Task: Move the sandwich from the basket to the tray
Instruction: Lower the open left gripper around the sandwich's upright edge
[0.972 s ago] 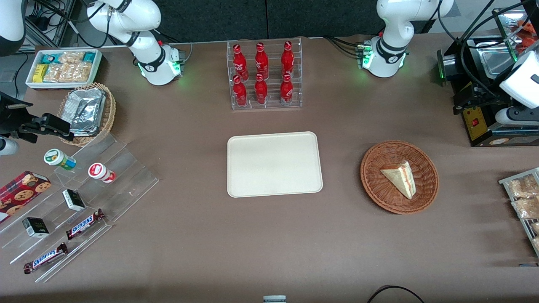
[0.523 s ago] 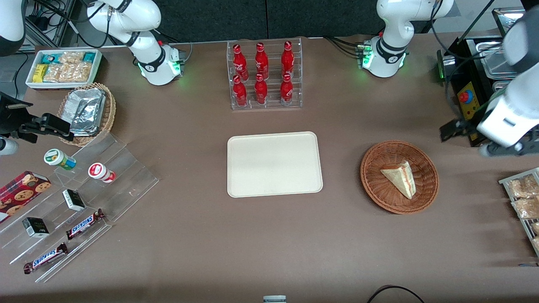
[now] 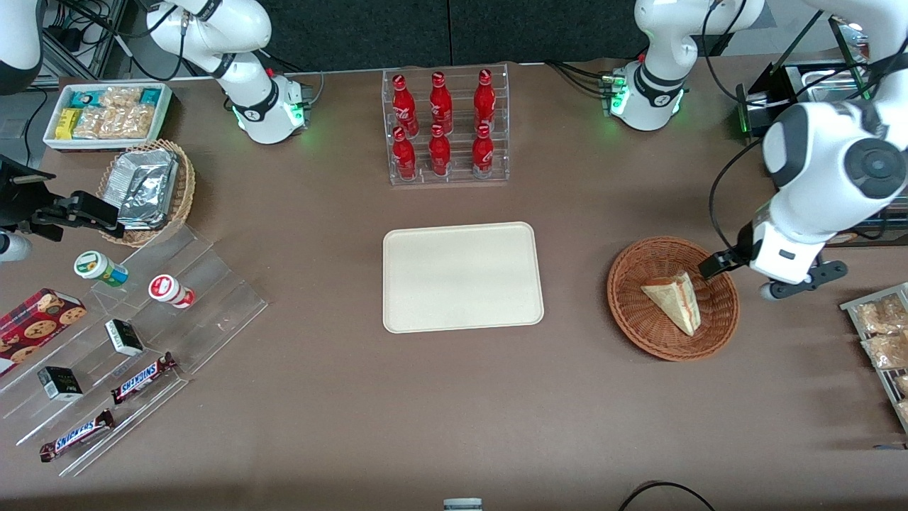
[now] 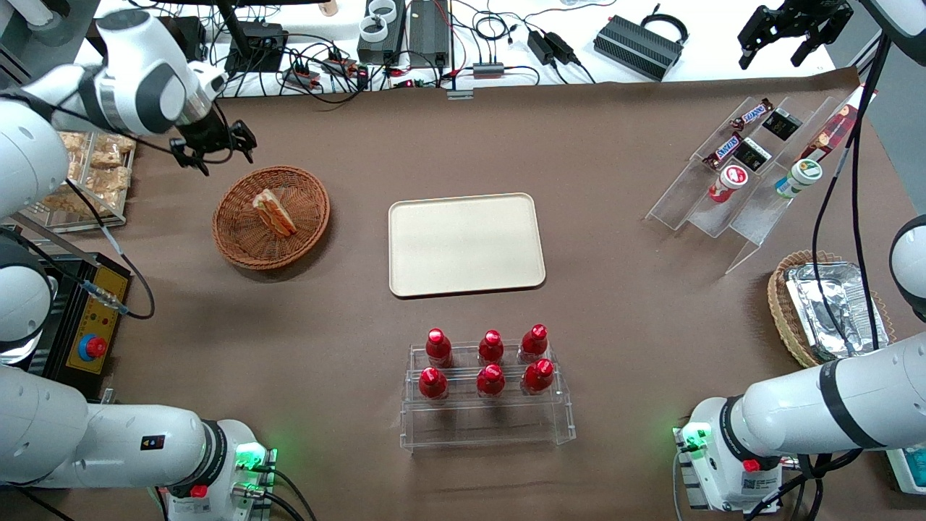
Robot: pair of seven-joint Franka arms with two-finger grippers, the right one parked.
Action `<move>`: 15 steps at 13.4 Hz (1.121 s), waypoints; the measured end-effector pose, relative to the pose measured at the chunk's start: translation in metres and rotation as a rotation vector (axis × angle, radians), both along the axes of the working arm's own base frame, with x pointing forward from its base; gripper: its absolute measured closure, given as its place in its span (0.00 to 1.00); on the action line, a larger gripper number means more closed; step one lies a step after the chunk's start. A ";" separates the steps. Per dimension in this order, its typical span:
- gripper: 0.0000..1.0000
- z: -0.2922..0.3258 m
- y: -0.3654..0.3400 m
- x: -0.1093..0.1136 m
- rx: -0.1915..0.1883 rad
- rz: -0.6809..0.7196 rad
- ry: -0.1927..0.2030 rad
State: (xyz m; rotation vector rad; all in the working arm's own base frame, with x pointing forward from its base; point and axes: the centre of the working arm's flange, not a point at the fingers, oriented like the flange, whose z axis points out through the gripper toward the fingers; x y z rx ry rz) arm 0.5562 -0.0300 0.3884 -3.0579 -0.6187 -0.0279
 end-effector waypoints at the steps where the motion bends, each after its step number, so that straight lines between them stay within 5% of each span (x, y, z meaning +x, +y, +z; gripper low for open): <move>1: 0.00 -0.017 -0.002 -0.006 -0.004 0.039 -0.024; 10: 0.00 -0.105 -0.013 -0.038 -0.037 0.151 -0.133; 15: 0.00 -0.130 -0.025 -0.038 -0.048 0.170 -0.144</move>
